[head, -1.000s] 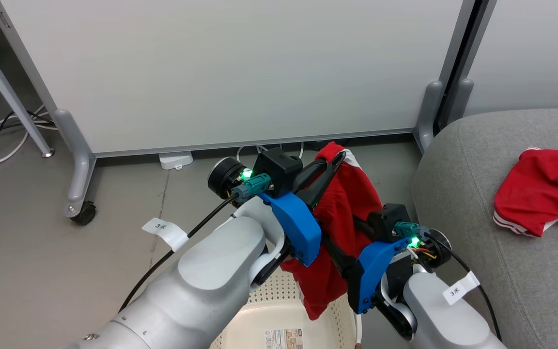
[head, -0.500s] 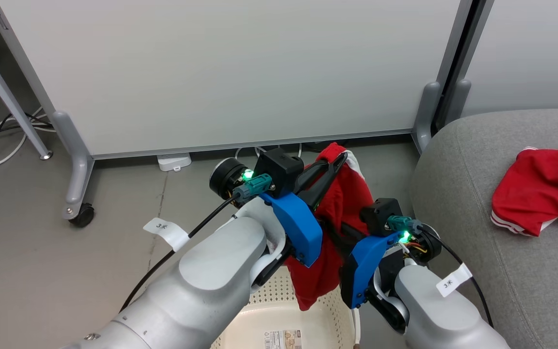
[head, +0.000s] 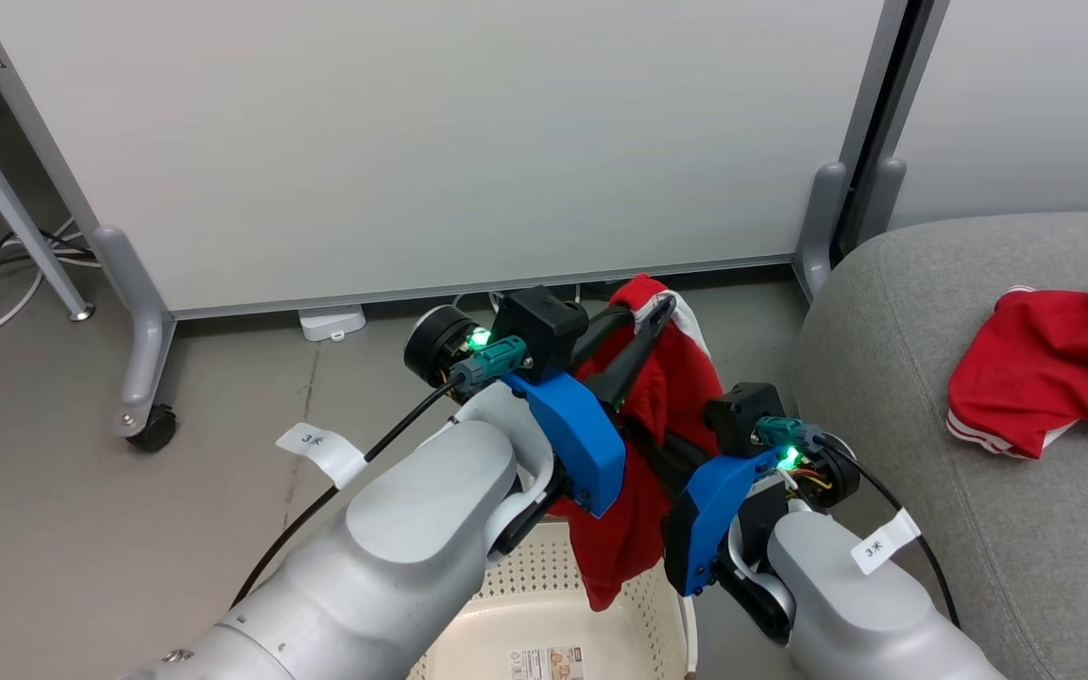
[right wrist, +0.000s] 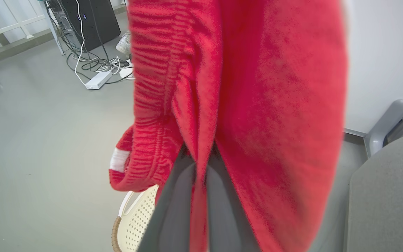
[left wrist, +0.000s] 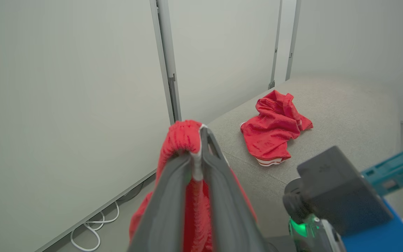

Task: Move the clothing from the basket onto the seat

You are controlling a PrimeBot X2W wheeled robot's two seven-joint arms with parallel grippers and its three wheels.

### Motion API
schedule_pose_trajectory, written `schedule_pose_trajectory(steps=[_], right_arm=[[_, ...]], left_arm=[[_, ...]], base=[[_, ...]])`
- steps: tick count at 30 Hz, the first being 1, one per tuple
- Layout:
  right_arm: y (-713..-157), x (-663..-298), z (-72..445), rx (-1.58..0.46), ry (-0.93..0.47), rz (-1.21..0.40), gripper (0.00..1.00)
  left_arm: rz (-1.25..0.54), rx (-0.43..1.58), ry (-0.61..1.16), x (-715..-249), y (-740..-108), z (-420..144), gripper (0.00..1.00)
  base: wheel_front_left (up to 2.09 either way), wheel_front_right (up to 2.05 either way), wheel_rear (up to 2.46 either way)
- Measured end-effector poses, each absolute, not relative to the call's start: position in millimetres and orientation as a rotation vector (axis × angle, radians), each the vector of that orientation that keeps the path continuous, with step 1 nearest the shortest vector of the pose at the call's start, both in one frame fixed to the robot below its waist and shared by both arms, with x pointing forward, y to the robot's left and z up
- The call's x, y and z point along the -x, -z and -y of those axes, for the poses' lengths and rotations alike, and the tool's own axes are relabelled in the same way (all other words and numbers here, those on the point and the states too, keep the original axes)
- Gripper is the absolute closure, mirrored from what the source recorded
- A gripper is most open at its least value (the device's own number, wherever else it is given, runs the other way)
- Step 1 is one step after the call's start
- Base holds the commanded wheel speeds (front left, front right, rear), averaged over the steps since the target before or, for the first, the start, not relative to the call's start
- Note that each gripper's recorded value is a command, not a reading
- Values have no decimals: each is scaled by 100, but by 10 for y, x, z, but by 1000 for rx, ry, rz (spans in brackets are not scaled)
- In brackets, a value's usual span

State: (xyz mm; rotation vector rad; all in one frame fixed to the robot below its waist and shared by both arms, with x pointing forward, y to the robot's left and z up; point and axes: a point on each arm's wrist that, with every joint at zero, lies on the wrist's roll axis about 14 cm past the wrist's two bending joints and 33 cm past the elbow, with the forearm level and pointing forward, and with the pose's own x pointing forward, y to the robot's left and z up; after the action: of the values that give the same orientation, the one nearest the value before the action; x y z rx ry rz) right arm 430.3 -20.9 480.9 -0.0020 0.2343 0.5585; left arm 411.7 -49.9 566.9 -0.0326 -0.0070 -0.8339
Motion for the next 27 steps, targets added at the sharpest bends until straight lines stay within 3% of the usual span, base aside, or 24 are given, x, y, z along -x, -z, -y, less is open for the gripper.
schedule_pose_trajectory(steps=[27], right_arm=[[-5191, -4562, 524, -68, -440, -103, 100]], left_arm=[[-43, 91, 821, -3956, -5416, 404, 0]], base=[[0, 0, 0]])
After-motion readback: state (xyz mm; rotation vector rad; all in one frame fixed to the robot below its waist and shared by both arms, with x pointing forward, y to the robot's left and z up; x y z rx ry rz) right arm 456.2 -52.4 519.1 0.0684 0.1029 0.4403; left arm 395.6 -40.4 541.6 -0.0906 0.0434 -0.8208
